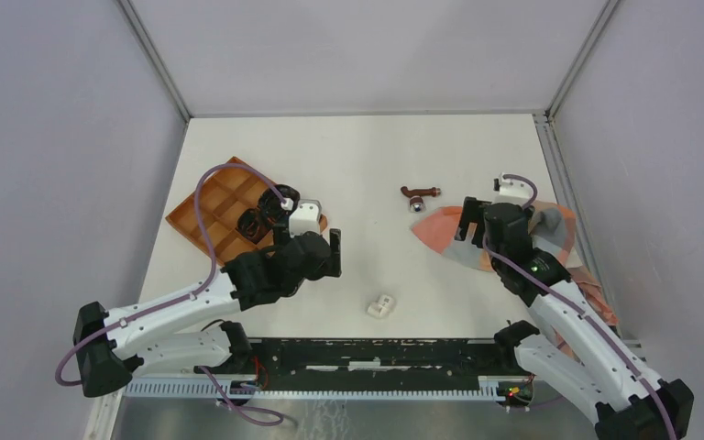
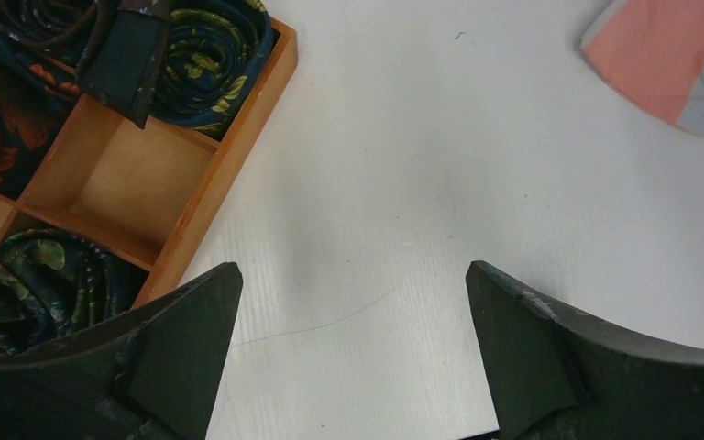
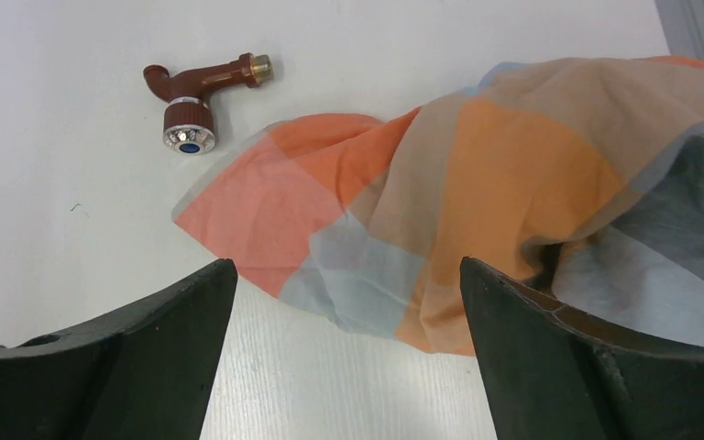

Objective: Install the water faucets

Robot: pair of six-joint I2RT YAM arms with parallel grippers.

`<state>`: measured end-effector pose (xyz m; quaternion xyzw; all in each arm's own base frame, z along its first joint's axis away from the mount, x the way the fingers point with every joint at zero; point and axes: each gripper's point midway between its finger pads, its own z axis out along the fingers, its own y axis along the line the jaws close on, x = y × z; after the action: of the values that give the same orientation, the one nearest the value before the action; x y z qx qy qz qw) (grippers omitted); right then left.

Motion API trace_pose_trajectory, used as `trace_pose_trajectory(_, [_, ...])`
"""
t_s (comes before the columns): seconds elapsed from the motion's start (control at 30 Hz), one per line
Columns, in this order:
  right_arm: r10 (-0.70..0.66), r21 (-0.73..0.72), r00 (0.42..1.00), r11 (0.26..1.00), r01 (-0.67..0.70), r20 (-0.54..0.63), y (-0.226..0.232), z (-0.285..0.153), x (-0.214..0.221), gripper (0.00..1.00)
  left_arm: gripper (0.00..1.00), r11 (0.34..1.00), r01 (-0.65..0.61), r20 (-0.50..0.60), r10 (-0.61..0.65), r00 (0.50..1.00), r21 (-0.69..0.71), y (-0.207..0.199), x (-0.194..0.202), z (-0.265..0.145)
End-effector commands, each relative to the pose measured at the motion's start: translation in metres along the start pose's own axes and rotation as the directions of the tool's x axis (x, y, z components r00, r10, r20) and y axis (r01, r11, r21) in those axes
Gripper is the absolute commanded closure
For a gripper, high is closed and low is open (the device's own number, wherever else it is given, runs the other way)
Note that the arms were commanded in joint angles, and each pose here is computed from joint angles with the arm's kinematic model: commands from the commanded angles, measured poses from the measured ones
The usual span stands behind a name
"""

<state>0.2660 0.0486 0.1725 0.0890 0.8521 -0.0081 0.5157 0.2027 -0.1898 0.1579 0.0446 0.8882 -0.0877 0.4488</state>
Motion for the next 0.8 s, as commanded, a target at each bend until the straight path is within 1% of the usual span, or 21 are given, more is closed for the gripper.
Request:
trace_pose_trajectory(0.0, [0.007, -0.086, 1.0, 0.996, -0.004, 0.028, 0.022, 0.006, -0.016, 0.02, 0.0, 0.994, 0.093, 0.035, -0.095, 0.995, 0.062, -0.016, -0.009, 0.001])
trace_pose_trajectory(0.03, [-0.01, -0.111, 1.0, 0.994, 0.012, 0.02, 0.027, 0.007, -0.013, 0.02, 0.0, 0.994, 0.095, 0.042, -0.098, 0.994, 0.057, -0.015, -0.01, 0.001])
trace_pose_trajectory(0.1, [-0.055, -0.194, 0.998, 0.979, 0.055, 0.005, 0.041, 0.009, -0.006, 0.02, 0.0, 0.987, 0.157, 0.063, -0.158, 0.985, 0.025, -0.008, -0.013, -0.001])
trace_pose_trajectory(0.13, [-0.069, -0.243, 0.998, 0.968, 0.067, 0.0, 0.05, 0.009, -0.003, 0.02, 0.0, 0.985, 0.172, 0.066, -0.173, 0.983, 0.032, -0.007, -0.011, 0.0])
trace_pose_trajectory(0.2, [-0.088, -0.323, 0.996, 0.943, 0.08, -0.011, 0.065, 0.008, 0.004, 0.02, 0.0, 0.982, 0.172, 0.056, -0.176, 0.983, 0.074, -0.012, -0.007, 0.001])
trace_pose_trajectory(0.3, [-0.132, -0.392, 0.99, 0.914, 0.103, -0.047, 0.084, 0.003, 0.02, 0.02, 0.0, 0.981, 0.168, 0.028, -0.172, 0.985, 0.092, -0.016, -0.001, 0.003])
trace_pose_trajectory(0.43, [-0.204, -0.46, 0.974, 0.877, 0.137, -0.1, 0.104, -0.009, 0.058, 0.02, 0.0, 0.982, 0.159, -0.003, -0.16, 0.987, 0.102, -0.021, 0.004, 0.006])
trace_pose_trajectory(0.5, [-0.257, -0.489, 0.958, 0.857, 0.163, -0.13, 0.112, -0.018, 0.081, 0.02, 0.0, 0.976, 0.196, -0.006, -0.196, 0.981, 0.098, -0.021, 0.007, 0.008])
trace_pose_trajectory(0.6, [-0.322, -0.519, 0.93, 0.834, 0.189, -0.179, 0.117, -0.031, 0.115, 0.02, 0.0, 0.951, 0.27, -0.01, -0.272, 0.962, 0.153, -0.03, 0.01, 0.01])
trace_pose_trajectory(0.67, [-0.363, -0.576, 0.91, 0.795, 0.189, -0.202, 0.125, -0.043, 0.136, 0.02, 0.0, 0.947, 0.285, -0.018, -0.286, 0.958, 0.15, -0.029, 0.013, 0.014])
trace_pose_trajectory(0.77, [-0.442, -0.675, 0.873, 0.71, 0.2, -0.205, 0.14, -0.062, 0.161, 0.03, 0.0, 0.953, 0.27, -0.034, -0.268, 0.963, 0.14, -0.029, 0.014, 0.019])
